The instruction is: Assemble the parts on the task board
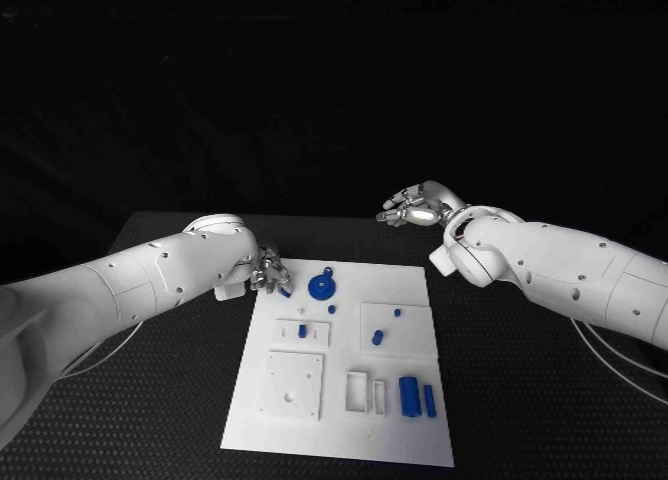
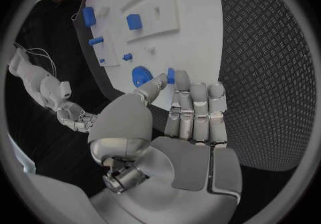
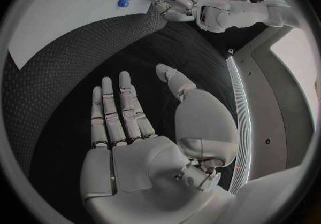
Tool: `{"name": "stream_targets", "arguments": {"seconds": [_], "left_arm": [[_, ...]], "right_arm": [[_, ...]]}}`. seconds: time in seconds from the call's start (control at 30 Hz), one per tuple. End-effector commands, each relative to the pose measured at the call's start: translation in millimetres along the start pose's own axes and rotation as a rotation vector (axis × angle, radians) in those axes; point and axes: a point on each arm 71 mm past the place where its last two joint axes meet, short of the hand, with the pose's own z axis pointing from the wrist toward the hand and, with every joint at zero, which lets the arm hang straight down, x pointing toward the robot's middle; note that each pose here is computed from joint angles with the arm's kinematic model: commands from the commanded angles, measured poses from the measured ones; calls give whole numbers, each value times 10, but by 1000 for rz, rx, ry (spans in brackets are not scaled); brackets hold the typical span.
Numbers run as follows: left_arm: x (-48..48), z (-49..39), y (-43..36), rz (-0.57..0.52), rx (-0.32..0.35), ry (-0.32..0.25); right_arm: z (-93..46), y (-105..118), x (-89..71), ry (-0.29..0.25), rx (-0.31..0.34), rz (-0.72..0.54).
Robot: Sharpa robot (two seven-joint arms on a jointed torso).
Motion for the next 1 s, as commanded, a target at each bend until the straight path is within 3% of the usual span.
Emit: {"name": "stream_targets", "arguments": {"seconds": [0.03,0.27,0.47,0.57,0.67,0.87,1.0], "left_arm": [[3,0,-5,-21,20,-13],[3,-46,82,-120,26,-27],[4,-167,126,-181,42,-45],[-48,-272,111,-217,60,-131],[-61,-364,108,-228,74,-165],[28,-512,104,-209,95,-199],[156,-566,99,-152,107,-207]], "right_arm": [[2,9,12,12,-8,2],[-4,-4,-4,10,-5,2],[-18,-30,-35,7,0,1],[-19,-43,-48,7,3,1],[-16,-62,-68,2,7,-1],[-9,-69,-69,1,13,6],[-10,-56,-54,5,10,8]]}}
